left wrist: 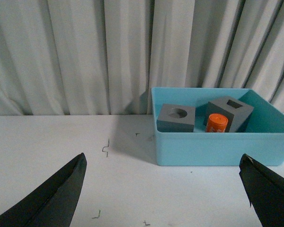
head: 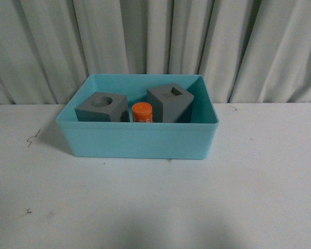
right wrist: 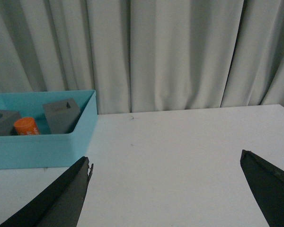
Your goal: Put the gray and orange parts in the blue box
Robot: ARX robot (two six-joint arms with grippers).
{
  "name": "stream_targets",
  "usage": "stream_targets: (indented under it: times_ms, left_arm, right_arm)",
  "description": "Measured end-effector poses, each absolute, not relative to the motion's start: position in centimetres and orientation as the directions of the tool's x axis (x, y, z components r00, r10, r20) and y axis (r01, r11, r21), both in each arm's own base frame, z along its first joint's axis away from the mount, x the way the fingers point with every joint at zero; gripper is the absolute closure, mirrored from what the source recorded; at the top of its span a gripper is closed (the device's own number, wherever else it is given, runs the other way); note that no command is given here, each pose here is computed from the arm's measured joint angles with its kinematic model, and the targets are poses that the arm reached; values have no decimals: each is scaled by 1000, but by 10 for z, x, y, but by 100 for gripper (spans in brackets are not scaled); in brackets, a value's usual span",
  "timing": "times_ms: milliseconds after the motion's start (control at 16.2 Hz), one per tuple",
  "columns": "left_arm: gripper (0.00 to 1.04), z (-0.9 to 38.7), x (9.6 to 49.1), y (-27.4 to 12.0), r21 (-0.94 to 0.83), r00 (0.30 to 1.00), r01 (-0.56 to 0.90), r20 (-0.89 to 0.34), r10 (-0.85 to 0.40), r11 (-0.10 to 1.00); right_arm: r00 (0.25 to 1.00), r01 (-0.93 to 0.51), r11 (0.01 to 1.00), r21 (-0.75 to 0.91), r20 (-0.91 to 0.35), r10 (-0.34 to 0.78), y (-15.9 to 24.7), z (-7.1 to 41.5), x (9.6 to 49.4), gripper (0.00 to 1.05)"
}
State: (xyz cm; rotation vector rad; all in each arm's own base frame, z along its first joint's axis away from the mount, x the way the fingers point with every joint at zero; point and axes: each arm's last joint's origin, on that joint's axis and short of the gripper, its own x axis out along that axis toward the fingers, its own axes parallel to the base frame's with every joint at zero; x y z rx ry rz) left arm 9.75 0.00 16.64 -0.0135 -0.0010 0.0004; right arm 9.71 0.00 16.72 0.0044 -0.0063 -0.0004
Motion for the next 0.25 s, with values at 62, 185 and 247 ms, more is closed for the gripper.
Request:
stream_targets:
  times_ms: [62, 185, 247]
  left_arm:
    - [7, 166, 97, 0, -14, 1000, 0, 1, 0, 1000]
    - [7, 166, 97, 0, -14, 1000, 0, 1, 0, 1000]
    - [7, 166, 97, 0, -14, 1000, 0, 1, 0, 1000]
  right_arm:
    - [1000, 0, 1000, 4, 6, 0, 0, 167, 97, 6]
    - [1000, 0, 1000, 4, 6, 0, 0, 167, 97, 6]
    - [1000, 0, 1000, 4, 6, 0, 0, 167, 97, 6]
